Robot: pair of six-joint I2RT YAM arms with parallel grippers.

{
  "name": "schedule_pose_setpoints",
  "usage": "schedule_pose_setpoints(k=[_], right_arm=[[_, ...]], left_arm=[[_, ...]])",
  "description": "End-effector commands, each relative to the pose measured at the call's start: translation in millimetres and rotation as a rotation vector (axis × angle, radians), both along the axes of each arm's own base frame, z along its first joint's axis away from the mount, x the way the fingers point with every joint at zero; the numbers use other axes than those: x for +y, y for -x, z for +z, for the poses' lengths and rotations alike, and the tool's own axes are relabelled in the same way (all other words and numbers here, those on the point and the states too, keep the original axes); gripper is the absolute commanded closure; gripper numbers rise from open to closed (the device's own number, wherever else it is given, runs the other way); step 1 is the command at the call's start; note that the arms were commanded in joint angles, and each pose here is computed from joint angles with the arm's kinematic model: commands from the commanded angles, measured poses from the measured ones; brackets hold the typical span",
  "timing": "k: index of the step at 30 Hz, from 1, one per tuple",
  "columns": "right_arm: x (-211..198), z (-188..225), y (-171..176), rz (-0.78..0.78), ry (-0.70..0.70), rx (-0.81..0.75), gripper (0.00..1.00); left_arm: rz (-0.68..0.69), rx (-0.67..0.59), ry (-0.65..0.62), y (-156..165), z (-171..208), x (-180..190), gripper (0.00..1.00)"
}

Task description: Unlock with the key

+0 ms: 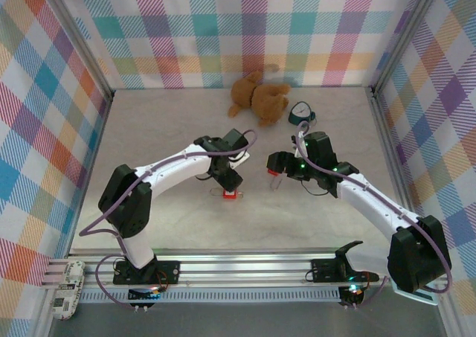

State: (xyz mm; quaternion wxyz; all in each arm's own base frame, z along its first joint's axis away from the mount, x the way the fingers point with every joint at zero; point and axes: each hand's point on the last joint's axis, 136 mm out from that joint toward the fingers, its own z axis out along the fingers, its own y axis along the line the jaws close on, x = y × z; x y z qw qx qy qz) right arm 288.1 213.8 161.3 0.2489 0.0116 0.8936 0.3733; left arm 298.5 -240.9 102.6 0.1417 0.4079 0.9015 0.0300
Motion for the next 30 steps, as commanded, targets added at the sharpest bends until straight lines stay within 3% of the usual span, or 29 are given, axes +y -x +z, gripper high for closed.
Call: schedule_pose_setpoints(k=[1,5,11,14,17,23,30], right_arm=[[0.0,-4.8,4.2,0.016,0.001,-0.011,0.31],[-1.8,-6.3,9.4,0.027,0.009,-0.007,0.30],[-0.9,-4.6,15.4,0.044,-0.005,-0.004,0.29],[0.5,-3.1,15.8,0.049,-0.014,-0.006,0.29],[-1.8,-2.0,15.6,0.042,-0.006,-0.012,0.29],[-3.9,1.3,16.7,0.040,-0.002,-0.023,0.29],[-6.1,2.4,18.6,0.039,0.003,-0.028,0.28]], left_arm=[[-0.256,0.233,-0.125,36.2,-18.0,8.6,0.25],[-0.341,0.253,-0.139,32.4,-37.2,2.4,0.28],[-0.402,0.137,-0.096,14.0,-45.5,-10.3,0.30],[-0.429,0.156,-0.080,17.4,-52.2,-14.1,0.30],[-0.429,0.201,-0.089,26.8,-63.4,-8.7,0.31],[-0.424,0.149,-0.129,22.0,-83.4,5.7,0.37],[-0.404,0.123,-0.093,18.1,-89.0,1.3,0.44]])
